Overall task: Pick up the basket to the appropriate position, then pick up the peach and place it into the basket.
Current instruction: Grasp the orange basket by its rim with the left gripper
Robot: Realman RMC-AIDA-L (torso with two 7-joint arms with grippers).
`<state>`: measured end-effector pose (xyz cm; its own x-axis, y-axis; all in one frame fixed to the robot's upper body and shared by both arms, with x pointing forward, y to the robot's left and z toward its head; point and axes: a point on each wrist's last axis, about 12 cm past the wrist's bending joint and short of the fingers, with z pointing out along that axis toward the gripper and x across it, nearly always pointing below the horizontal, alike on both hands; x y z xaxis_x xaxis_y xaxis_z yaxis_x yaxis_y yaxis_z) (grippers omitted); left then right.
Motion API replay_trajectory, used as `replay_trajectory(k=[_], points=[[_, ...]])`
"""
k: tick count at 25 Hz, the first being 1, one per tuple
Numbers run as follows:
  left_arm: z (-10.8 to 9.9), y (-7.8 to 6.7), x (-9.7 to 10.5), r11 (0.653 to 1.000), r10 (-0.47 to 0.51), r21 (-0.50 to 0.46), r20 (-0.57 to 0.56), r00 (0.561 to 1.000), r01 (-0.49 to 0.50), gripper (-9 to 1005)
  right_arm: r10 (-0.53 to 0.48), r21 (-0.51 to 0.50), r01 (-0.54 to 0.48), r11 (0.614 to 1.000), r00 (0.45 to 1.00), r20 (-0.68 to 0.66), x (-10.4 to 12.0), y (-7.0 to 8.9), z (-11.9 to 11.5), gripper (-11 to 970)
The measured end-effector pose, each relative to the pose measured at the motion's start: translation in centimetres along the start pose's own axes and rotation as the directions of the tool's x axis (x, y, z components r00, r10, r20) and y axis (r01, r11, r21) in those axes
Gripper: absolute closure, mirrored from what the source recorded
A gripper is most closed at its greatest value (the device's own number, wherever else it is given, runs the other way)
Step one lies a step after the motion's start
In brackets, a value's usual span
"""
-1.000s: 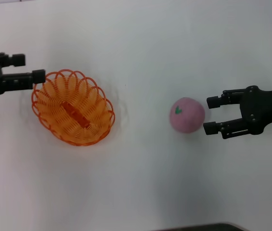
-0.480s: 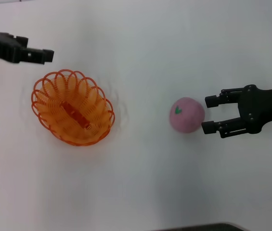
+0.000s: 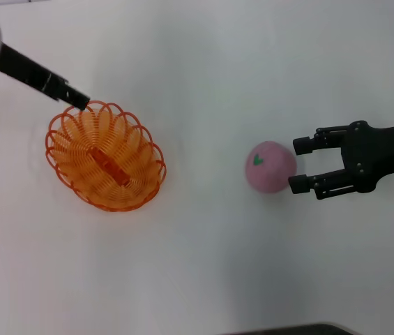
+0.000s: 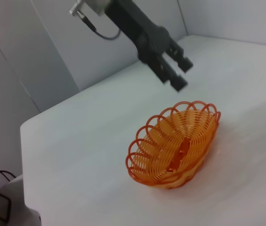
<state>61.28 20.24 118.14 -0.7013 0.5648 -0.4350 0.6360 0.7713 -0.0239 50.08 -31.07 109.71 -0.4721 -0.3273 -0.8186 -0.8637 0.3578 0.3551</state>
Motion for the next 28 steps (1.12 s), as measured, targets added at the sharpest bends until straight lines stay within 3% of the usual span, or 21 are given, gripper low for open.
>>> replay_trajectory(k=[8, 28], points=[[3.6, -0.6, 0.3, 0.999, 0.018, -0.042, -0.089, 0.996, -0.021, 195, -0.001, -0.002, 0.001, 1.000, 1.000, 0.001, -0.1, -0.1, 0.1, 102], [5.6, -1.0, 0.8, 0.994, 0.083, -0.063, -0.134, 0.988, -0.092, 260, -0.003, -0.002, 0.003, 1.000, 1.000, 0.001, -0.2, -0.1, 0.3, 101]])
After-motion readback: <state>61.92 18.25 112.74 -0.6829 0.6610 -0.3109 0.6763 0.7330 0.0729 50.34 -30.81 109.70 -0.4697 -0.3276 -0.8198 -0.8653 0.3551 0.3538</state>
